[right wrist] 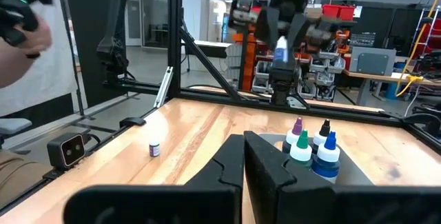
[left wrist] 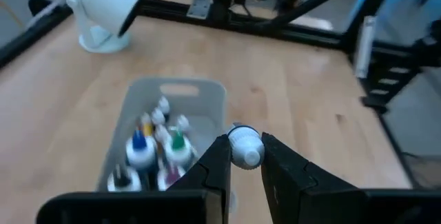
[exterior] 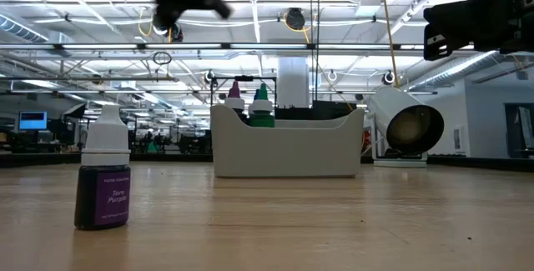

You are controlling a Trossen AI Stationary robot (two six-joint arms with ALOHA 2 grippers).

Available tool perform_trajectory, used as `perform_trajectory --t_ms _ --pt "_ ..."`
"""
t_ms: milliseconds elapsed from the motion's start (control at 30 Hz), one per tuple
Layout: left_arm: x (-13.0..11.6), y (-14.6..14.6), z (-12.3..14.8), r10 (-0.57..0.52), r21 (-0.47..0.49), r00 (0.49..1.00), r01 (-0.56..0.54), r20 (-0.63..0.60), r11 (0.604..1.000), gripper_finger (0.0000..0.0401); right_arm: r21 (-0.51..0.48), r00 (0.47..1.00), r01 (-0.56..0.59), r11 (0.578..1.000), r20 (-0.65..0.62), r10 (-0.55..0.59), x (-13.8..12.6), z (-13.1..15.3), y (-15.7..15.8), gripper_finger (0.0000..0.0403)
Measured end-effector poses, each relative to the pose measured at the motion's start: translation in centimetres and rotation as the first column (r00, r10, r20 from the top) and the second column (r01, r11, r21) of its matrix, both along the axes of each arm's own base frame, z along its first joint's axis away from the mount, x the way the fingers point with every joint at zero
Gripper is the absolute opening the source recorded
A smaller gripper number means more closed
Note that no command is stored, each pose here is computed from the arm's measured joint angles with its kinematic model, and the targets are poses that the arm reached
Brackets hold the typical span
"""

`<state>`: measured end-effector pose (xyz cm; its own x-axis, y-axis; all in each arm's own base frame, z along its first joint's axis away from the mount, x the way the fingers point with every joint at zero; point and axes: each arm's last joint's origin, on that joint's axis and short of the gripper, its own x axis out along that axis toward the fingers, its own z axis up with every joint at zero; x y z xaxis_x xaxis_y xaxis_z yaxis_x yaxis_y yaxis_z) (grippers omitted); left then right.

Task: Pick & Place food coloring
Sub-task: Put the small blue food coloring bottle into the white bin

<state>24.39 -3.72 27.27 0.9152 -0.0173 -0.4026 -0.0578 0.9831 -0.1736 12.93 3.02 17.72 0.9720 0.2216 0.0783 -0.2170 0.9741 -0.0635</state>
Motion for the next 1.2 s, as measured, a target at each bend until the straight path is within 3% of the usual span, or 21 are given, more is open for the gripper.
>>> perform_trajectory --t_ms 133,233,433,567,767,967,1200 --pt "5.4 0.6 2.5 0.03 0.068 0.994 -0.022 -0.106 0.997 0.006 0.0 1.0 0.0 1.0 0.0 0.0 0.0 0.0 0.0 0.0004" --pt "9.6 1.5 2.8 0.054 0.117 0.976 -0.03 -0.213 0.993 0.006 0.0 1.0 0.0 1.0 0.0 0.0 0.0 0.0 0.0 0.0004" --pt "16.8 4.2 0.9 0.046 0.128 0.925 0.003 -0.377 0.992 0.006 -0.003 1.0 -0.003 1.0 -0.01 0.003 0.0 -0.1 0.0 0.0004" --pt "20.0 6.0 -0.9 -0.003 0.09 0.904 0.047 -0.427 0.995 0.006 -0.011 0.999 -0.004 1.0 -0.038 0.003 0.0 -0.4 0.0 0.0004" --pt "21.7 8.1 -2.7 0.028 0.072 0.862 0.01 -0.506 0.997 0.006 -0.031 1.0 -0.003 1.0 -0.03 0.002 0.0 -0.3 0.0 0.0004" --pt "21.8 9.1 -3.9 0.062 0.069 0.833 -0.029 -0.549 0.997 0.006 -0.041 1.0 -0.001 0.999 -0.013 0.001 0.0 -0.2 0.0 0.0004" --pt "22.2 9.5 -4.8 0.081 0.068 0.827 -0.053 -0.556 0.996 0.006 -0.062 1.0 0.019 0.998 -0.003 -0.019 0.0 -0.2 0.0 0.0004"
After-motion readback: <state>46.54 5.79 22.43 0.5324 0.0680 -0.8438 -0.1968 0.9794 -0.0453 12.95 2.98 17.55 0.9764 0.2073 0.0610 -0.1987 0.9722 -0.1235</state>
